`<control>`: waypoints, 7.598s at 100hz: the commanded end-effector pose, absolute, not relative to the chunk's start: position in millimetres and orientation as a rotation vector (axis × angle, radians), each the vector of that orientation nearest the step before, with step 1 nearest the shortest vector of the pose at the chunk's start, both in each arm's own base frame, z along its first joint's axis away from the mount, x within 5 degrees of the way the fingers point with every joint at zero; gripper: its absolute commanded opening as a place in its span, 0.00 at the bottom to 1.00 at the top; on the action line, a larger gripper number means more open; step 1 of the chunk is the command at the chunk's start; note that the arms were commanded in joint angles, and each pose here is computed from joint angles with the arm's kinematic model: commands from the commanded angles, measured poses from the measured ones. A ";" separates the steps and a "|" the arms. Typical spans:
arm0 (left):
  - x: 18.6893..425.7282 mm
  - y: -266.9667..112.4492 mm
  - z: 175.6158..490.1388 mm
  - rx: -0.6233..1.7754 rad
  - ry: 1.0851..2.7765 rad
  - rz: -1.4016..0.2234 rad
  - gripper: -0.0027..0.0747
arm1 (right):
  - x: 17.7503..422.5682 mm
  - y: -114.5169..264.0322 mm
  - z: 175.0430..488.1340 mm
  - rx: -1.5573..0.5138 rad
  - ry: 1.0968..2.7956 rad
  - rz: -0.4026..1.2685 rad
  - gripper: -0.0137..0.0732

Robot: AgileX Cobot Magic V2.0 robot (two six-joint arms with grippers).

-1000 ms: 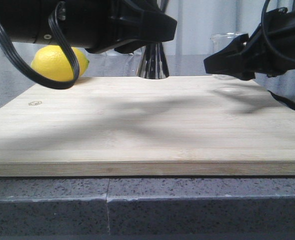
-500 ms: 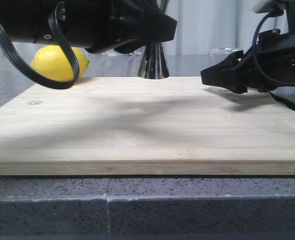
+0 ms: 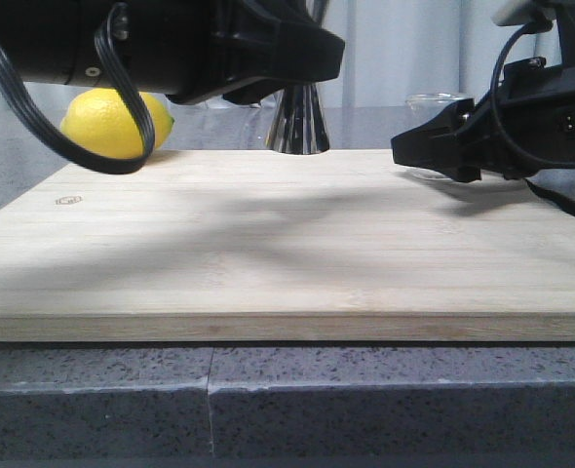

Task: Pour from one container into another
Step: 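Move the beaker back and lower it onto the board with the right gripper, then open the right gripper and withdraw it upward from the beaker, then lower the filled jigger onto the board with the left gripper, then open the left gripper and withdraw it from the jigger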

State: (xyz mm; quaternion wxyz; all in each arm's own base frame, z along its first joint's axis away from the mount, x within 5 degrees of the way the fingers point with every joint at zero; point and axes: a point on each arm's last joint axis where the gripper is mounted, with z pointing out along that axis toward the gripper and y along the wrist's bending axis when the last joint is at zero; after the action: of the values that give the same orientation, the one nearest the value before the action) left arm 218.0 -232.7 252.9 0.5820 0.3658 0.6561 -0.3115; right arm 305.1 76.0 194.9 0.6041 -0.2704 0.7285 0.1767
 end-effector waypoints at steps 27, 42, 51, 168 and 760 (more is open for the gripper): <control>215.8 -232.3 285.0 0.784 1.383 -0.793 0.01 | 307.1 76.8 216.1 -0.603 1.559 0.429 0.51; 215.8 -232.3 285.0 0.784 1.383 -0.793 0.01 | 305.9 78.7 220.9 -0.602 1.505 0.458 0.57; 215.8 -232.3 285.0 0.784 1.383 -0.793 0.01 | 305.7 79.0 222.0 -0.599 1.493 0.464 0.65; 239.9 -206.6 288.6 0.692 1.374 -0.723 0.01 | 279.5 67.8 304.3 -0.367 1.030 0.536 0.88; 191.7 -138.5 350.8 0.324 1.053 -0.748 0.73 | 263.5 62.9 330.6 -0.334 0.937 0.513 0.88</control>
State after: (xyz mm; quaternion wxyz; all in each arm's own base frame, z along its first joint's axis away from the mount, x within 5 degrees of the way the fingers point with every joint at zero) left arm 199.4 -157.8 315.4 0.7288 0.2100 0.5501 -0.3495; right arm 275.5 65.9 302.4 0.7983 -0.1650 0.5336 0.2253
